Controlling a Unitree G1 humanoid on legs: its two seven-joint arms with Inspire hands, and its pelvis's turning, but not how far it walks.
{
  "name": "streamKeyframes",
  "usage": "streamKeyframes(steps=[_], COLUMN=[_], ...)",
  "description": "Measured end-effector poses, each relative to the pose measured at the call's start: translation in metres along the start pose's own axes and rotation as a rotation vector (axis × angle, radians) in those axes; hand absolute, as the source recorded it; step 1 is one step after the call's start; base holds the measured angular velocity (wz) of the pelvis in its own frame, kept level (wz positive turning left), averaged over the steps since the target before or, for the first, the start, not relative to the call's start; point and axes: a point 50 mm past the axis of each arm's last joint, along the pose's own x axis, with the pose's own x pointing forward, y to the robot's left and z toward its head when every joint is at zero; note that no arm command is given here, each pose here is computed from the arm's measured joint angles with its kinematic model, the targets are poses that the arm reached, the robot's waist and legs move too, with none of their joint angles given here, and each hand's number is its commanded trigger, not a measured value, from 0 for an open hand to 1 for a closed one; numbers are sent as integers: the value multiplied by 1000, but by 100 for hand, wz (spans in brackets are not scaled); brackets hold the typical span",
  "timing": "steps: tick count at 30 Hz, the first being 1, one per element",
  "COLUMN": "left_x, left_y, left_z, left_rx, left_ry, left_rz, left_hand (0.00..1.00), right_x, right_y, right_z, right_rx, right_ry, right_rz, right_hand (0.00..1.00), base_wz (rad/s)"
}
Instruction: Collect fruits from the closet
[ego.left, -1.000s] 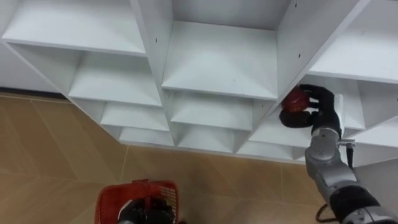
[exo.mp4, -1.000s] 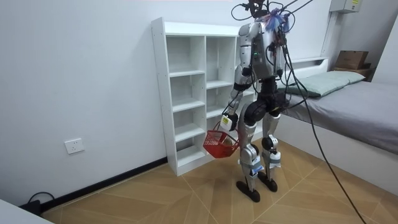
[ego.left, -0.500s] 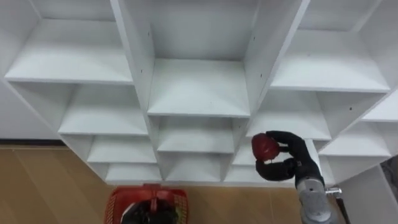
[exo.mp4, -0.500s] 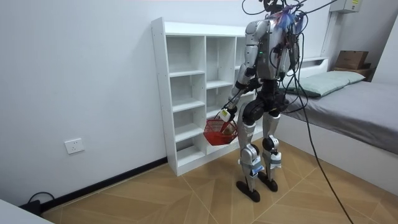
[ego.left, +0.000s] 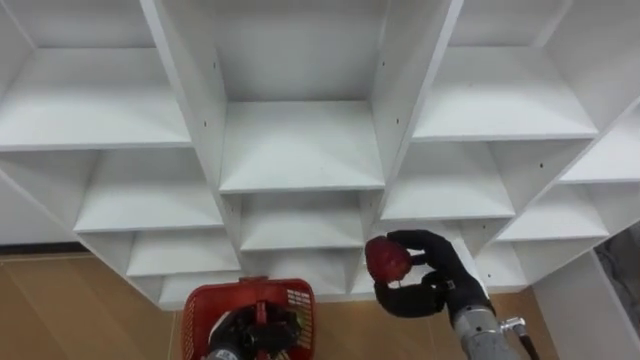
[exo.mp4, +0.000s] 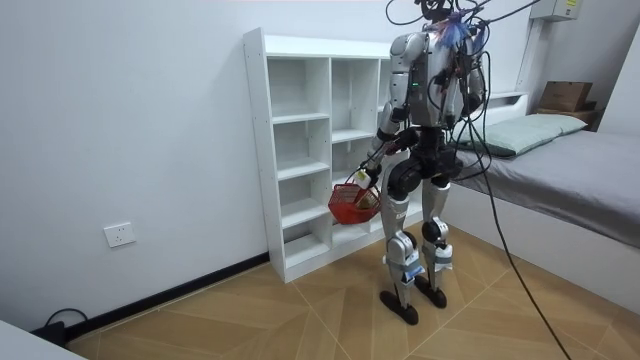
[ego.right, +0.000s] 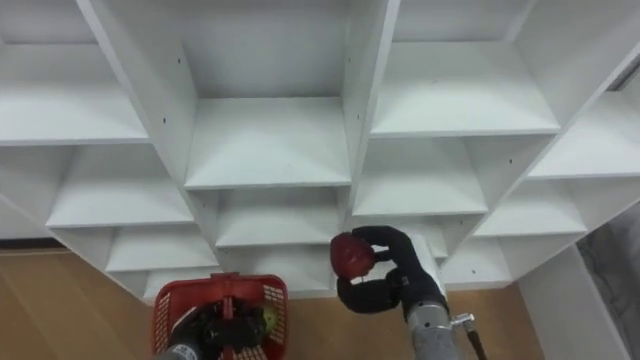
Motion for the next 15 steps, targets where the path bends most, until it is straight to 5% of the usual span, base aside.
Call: streamKeyframes(steps=[15], left_x=[6], left_y=[-12], left_z=[20], left_rx=[20], left_ry=[-48], left_rz=[-6], left_hand=[100], right_x=[0], right_y=[19], right_z=[4], right_rx=[-95], right_ry=[-14], right_rz=[99], right_hand=[100], base_wz=[-3])
